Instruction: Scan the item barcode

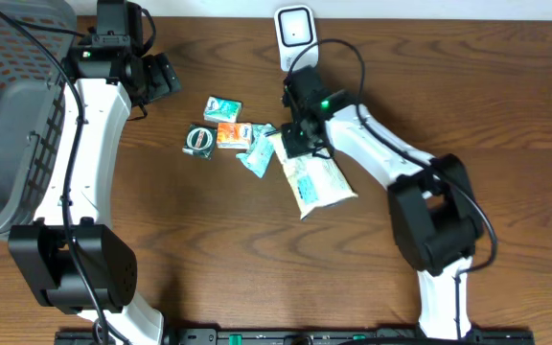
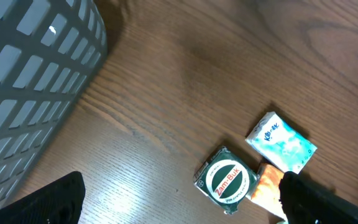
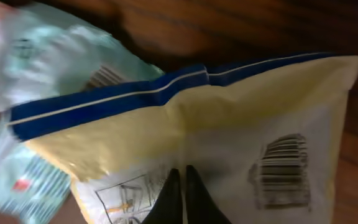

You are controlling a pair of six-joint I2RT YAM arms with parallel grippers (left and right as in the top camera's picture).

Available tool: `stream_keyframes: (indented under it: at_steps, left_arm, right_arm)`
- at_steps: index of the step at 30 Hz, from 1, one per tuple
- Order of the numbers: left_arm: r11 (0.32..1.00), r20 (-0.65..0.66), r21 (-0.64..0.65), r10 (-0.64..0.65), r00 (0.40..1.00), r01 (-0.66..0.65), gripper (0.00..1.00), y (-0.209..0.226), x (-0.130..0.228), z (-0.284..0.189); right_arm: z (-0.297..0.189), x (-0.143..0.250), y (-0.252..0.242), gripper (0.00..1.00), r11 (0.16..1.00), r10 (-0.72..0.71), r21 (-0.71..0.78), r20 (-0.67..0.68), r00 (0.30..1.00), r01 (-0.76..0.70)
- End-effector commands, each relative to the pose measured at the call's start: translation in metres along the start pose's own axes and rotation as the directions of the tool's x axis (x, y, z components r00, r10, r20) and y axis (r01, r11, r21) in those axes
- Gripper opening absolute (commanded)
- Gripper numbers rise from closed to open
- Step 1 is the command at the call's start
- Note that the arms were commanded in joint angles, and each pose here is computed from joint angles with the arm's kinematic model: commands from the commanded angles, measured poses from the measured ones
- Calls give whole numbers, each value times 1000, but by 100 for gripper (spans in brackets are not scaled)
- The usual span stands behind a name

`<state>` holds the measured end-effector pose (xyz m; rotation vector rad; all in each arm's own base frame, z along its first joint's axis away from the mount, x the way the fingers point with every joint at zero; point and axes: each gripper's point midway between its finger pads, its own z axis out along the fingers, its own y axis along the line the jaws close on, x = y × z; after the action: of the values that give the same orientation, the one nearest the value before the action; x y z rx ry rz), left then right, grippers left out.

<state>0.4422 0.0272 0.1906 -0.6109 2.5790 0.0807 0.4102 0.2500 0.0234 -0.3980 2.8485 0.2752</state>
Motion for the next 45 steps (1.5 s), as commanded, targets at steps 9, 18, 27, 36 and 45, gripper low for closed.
stream_keyframes:
  at_steps: [9,18,27,36,45]
  left_arm:
    - [1000,4,-12,6,1000,-6,98,1,-2,1]
    - [1000,5,-12,6,1000,-6,98,1,-2,1]
    - [1000,4,-12,6,1000,-6,98,1,-2,1]
    - [1000,5,-12,6,1000,-6,98,1,-2,1]
    - [1000,5,-12,6,1000,-6,98,1,-2,1]
  right_arm:
    - [-69,-19,-43,1,988,37,148,43,998,-43]
    - [-114,36,-19,1,999,31,40,-145,989,-25]
    - [-62,95,-5,1,995,-11,88,-274,962,37]
    - [-48,101,-62,1,921,114,388,-180,977,-36]
    - [-73,70,-94,1,916,192,379,-134,972,-129]
